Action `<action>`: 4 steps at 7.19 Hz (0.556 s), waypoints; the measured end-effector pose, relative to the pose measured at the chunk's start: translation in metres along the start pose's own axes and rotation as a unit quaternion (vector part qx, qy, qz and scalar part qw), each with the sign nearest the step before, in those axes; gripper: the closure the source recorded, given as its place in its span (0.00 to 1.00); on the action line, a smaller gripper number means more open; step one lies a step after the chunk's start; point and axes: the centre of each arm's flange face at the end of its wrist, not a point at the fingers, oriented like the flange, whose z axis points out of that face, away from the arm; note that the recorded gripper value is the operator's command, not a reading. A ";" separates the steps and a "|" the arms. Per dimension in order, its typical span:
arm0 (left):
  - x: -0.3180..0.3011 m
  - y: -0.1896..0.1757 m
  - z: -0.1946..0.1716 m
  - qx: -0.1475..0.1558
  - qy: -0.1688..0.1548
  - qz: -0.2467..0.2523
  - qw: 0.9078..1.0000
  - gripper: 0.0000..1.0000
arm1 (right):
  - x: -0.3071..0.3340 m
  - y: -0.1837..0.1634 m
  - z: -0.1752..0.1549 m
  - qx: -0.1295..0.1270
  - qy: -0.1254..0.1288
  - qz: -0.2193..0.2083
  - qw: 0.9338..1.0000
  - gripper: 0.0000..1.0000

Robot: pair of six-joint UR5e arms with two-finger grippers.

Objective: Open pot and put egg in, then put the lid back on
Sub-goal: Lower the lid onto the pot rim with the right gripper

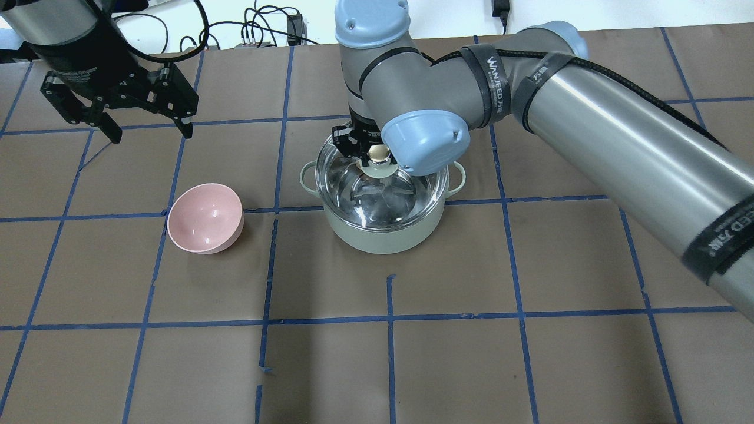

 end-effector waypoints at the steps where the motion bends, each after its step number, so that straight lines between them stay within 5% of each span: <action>1: 0.002 0.002 0.002 -0.002 0.002 0.001 1.000 0.00 | 0.000 0.000 0.002 0.000 -0.001 -0.001 1.000 0.97; 4: 0.003 0.004 0.005 -0.004 0.002 0.002 1.000 0.00 | -0.001 0.001 0.006 0.002 -0.003 -0.004 1.000 0.97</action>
